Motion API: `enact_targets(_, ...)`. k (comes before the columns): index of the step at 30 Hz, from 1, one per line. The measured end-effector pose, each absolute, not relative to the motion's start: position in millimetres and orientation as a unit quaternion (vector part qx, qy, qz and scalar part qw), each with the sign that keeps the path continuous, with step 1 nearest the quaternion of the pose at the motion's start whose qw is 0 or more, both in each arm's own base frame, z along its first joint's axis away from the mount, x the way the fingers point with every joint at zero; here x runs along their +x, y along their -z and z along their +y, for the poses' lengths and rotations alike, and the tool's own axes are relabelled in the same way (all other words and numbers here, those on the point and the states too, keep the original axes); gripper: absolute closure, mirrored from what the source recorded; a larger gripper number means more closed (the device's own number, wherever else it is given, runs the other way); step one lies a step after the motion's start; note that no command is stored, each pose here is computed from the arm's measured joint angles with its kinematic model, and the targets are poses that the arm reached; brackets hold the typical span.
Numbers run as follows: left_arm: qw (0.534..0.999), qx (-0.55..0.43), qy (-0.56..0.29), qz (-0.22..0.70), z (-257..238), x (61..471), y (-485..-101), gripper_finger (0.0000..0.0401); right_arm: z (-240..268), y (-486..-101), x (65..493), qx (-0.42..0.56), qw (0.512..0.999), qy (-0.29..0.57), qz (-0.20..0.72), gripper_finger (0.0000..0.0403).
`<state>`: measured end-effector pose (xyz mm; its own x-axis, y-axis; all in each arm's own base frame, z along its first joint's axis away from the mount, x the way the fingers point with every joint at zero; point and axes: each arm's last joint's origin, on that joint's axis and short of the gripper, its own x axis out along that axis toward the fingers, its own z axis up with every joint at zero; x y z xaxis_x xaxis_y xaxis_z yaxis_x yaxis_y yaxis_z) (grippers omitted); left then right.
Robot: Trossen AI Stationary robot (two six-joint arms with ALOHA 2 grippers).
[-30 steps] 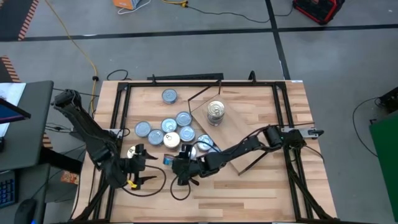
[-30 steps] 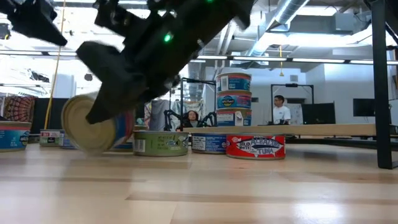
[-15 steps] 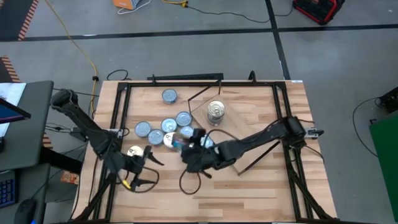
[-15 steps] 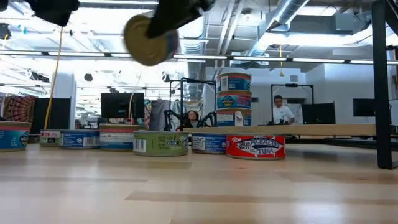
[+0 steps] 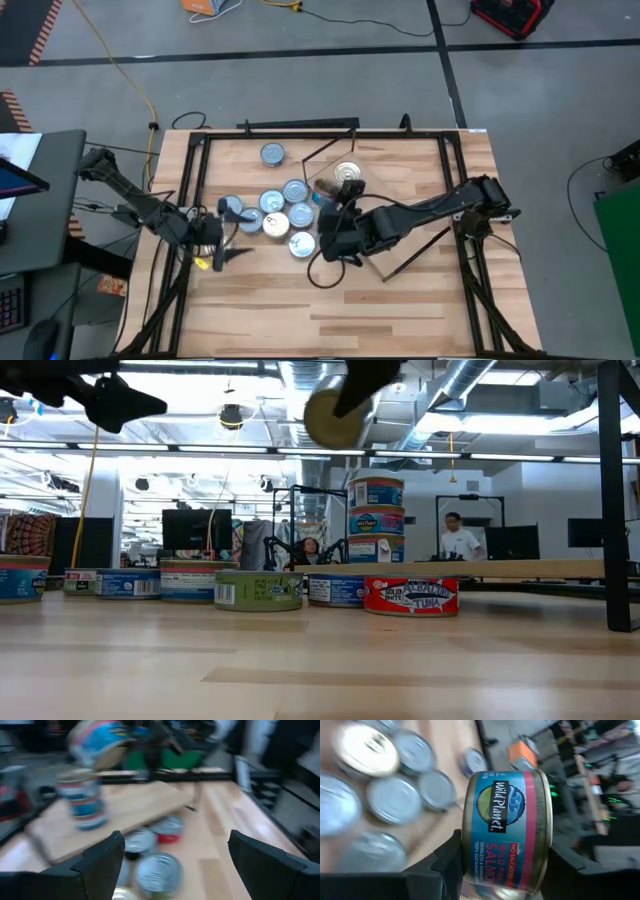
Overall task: Stack canned seafood by type on shelf
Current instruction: Stack the blue tuna can on top of the blue tuna can on the shelf
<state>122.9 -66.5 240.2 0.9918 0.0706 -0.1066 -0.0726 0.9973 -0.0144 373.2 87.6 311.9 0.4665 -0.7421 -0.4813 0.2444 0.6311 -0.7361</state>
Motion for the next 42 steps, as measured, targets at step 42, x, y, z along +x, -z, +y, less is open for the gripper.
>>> enact_targets(42,0.996,-0.055,-0.042,0.049,-64.7,120.9,-241.1,0.0058,2.9,-300.0,366.2,-0.305,0.704,0.291,0.571,0.0171)
